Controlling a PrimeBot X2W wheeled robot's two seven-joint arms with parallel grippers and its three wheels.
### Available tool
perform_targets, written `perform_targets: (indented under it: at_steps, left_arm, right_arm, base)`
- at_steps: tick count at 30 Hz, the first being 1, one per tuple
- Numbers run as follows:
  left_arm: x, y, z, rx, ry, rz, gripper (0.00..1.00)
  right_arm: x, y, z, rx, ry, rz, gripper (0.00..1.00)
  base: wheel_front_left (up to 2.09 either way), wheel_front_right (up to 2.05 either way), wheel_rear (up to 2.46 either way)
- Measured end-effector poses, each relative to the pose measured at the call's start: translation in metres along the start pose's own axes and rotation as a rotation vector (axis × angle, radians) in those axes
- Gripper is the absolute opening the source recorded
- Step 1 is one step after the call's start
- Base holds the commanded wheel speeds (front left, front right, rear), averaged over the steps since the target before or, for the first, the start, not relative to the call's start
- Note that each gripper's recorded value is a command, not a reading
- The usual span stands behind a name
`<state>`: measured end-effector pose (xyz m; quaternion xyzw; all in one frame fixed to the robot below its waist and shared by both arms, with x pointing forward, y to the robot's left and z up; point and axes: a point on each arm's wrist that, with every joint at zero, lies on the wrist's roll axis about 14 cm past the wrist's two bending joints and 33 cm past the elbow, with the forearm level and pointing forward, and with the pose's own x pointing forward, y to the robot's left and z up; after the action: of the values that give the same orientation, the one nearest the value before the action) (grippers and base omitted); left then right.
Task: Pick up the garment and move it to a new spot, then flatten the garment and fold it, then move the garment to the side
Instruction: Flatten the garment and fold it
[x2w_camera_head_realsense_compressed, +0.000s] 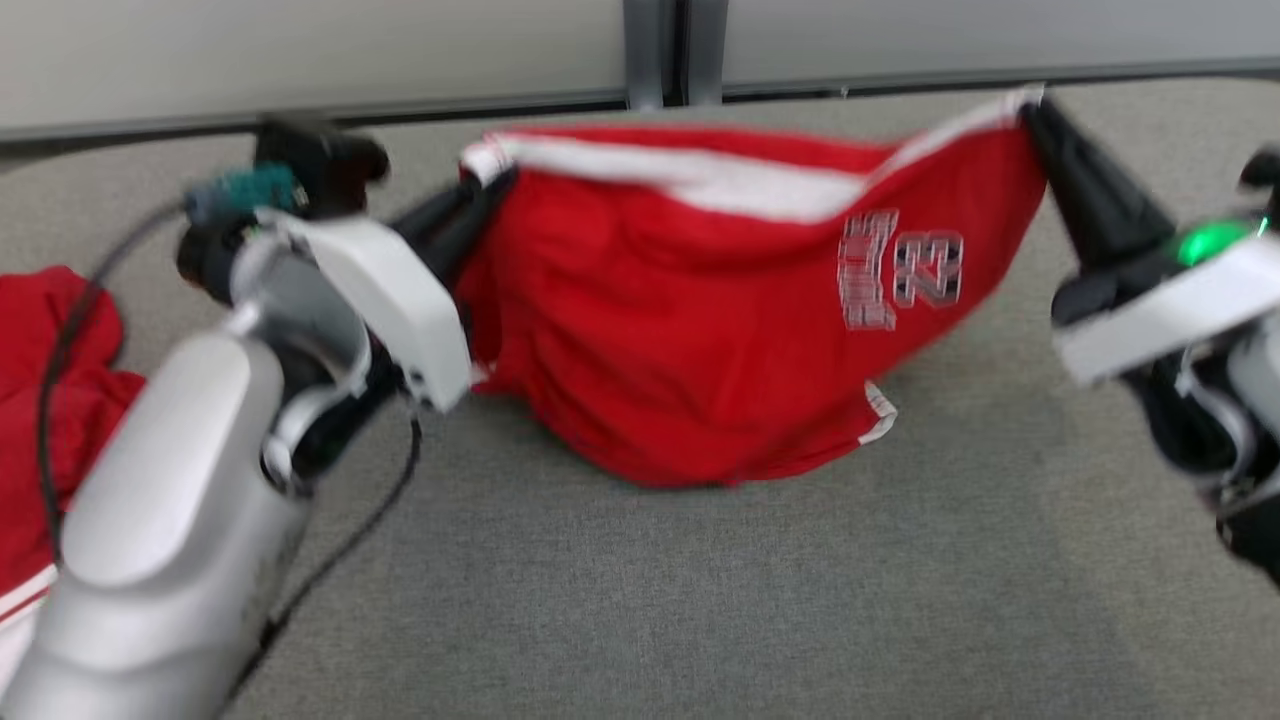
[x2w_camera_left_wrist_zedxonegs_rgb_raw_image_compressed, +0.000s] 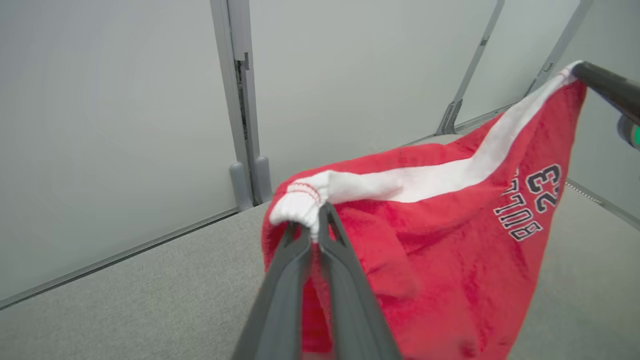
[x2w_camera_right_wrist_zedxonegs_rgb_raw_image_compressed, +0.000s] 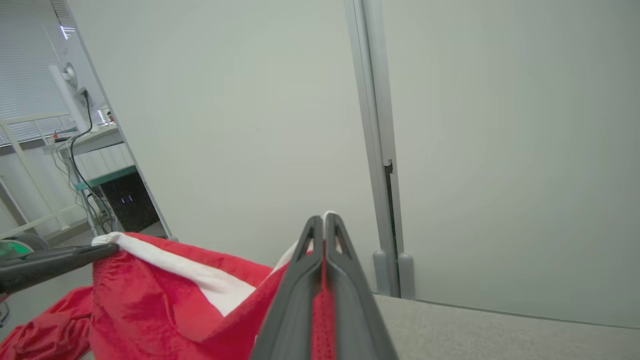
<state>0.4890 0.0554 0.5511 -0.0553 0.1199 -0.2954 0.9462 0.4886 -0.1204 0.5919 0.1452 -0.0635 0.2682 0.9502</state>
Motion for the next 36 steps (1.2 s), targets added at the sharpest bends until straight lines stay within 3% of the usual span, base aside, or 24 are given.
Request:
perform_targets:
  at_steps: [6,18,24,29,32,36]
  left_arm:
    - [0.05,0.045,0.03,0.015,-0.04,0.028,0.0]
    - [0.138,0.084,0.103,-0.02,-0.21,0.026,0.0]
    - [0.151,0.103,0.129,0.035,-0.283,0.075,0.0]
    - [0.144,0.1,0.159,0.068,-0.325,0.083,0.0]
    - [0.143,0.094,0.147,0.114,-0.278,0.075,0.0]
    - [0.138,0.088,0.097,0.204,-0.124,0.061,0.0]
  right_arm:
    - [0.067,-0.017,0.033,0.024,-0.098,0.02,0.0]
    - [0.154,-0.05,0.092,-0.02,-0.247,0.037,0.0]
    - [0.168,-0.059,0.121,-0.088,-0.307,0.044,0.0]
    - [0.165,-0.052,0.149,-0.142,-0.355,0.057,0.0]
    - [0.164,-0.045,0.137,-0.184,-0.307,0.081,0.0]
    - [0.156,-0.037,0.112,-0.176,-0.232,0.105,0.0]
  base:
    - [0.0,0.0,0.0]
    - [0.0,0.0,0.0]
    - [0.0,0.0,0.0]
    - [0.0,0.0,0.0]
    - [0.0,0.0,0.0]
    - [0.0,0.0,0.0]
